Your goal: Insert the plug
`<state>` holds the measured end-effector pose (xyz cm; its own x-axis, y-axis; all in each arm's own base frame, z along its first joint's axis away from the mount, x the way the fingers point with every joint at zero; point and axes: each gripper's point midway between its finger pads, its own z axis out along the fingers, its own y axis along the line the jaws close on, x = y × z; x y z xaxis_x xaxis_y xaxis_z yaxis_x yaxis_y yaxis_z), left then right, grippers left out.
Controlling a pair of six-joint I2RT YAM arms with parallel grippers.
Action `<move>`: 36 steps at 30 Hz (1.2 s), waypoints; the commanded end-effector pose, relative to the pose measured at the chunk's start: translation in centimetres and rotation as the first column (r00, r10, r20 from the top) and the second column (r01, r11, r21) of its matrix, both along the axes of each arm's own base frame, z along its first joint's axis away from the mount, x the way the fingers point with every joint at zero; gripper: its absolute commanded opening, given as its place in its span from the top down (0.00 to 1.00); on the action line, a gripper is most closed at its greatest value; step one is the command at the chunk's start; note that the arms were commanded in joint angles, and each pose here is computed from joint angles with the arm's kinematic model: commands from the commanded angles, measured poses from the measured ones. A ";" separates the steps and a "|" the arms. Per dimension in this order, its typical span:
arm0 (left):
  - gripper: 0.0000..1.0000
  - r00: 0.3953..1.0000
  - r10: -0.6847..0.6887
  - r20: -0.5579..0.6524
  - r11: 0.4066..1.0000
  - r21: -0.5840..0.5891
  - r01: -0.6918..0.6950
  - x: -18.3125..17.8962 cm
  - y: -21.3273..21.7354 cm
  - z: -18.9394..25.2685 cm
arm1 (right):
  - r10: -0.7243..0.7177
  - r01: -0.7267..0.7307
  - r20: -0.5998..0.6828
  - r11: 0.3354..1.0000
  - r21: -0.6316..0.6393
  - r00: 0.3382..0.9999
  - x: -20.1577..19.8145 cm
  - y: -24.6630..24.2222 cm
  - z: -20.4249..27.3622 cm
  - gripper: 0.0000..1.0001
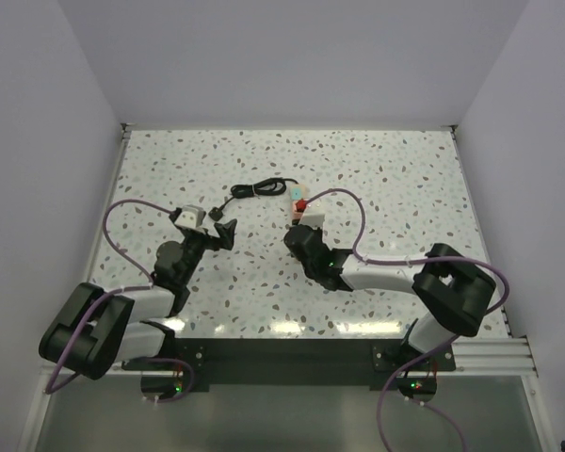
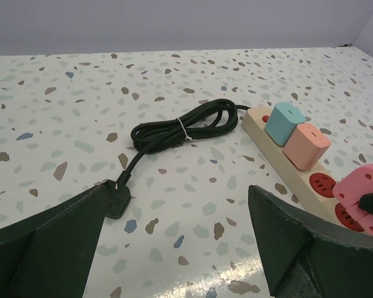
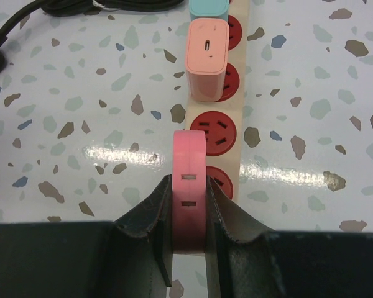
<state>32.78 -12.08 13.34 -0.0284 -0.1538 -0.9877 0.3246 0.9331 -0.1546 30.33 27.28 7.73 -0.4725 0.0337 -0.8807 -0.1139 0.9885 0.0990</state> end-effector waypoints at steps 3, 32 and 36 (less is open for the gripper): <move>0.00 0.997 0.007 0.075 0.999 -0.035 -0.004 -0.1 0.3 2.1 | -0.076 0.032 -0.162 0.966 -0.257 0.984 -2.3 -5.5 -7.2 1.00; 0.00 0.995 -0.032 0.100 0.999 -0.034 0.036 -0.8 -0.3 2.5 | -0.207 0.093 -0.282 0.925 -0.369 0.937 -7.0 -12.0 -13.3 1.00; 0.00 0.994 -0.035 0.101 0.999 -0.033 0.039 -0.8 -0.3 2.5 | -0.209 0.094 -0.293 0.928 -0.362 0.933 -7.4 -12.1 -13.7 1.00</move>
<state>32.07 -12.39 13.51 -0.0192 -0.1565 -0.9875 0.3554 0.9221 -0.1531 30.33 25.90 5.05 -0.4501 0.2249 -0.8642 0.0180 0.9698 0.2431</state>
